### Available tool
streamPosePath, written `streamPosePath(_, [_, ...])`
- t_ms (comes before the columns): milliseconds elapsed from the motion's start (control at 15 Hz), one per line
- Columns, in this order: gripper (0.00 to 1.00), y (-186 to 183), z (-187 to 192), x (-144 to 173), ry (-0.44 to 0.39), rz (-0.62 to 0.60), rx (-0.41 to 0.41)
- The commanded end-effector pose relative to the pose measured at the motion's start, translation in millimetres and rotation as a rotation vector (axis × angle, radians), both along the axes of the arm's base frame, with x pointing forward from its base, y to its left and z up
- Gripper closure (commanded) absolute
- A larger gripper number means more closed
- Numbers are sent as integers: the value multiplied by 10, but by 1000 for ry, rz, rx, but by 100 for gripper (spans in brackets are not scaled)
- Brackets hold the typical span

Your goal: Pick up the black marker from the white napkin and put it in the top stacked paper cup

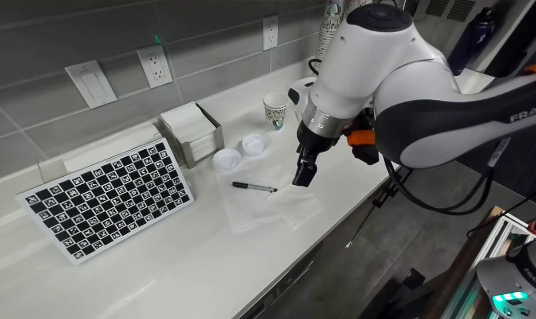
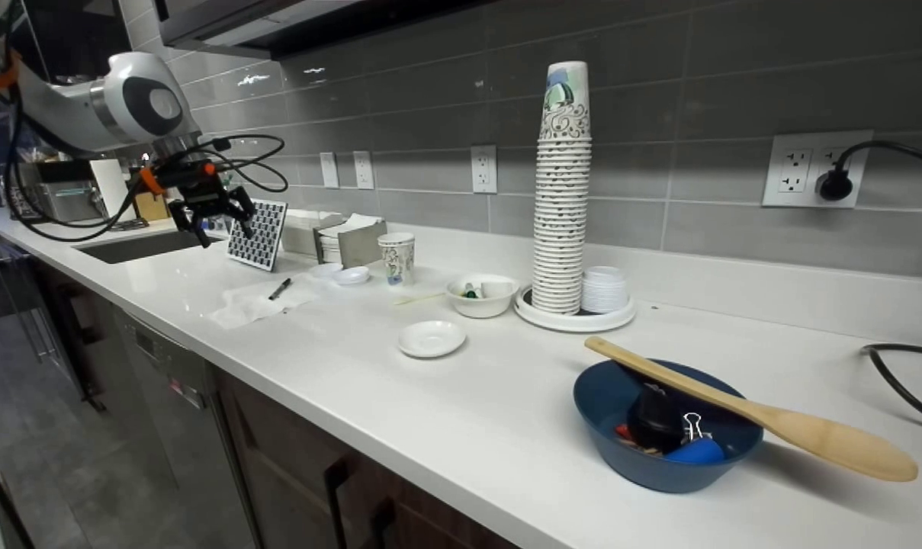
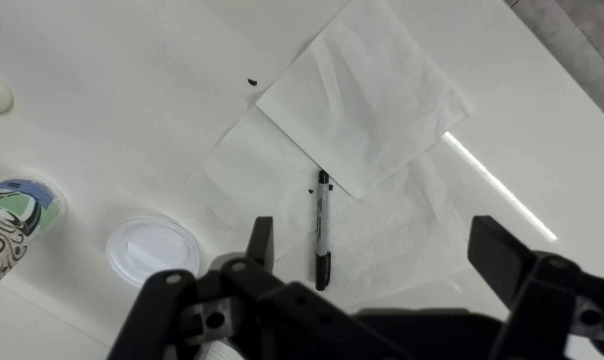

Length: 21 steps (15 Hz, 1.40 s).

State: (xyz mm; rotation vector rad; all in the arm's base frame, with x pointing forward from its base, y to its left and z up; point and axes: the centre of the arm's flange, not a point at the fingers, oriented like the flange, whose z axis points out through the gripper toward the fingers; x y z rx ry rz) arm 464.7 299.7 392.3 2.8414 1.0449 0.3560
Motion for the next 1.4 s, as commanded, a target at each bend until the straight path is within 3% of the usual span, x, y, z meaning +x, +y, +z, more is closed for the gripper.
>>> streamPosePath(0, [0,19,-27,51,9,-2,1])
streamPosePath(733, [1,462,-539,696,90,-16,33])
streamPosePath(933, [14,496,-791,880,128,-25,24])
streamPosePath(1267, [26,464,-1112,1095,143,-52,16])
streamPosePath(1333, [24,470,-1147,1123,148,-57,15])
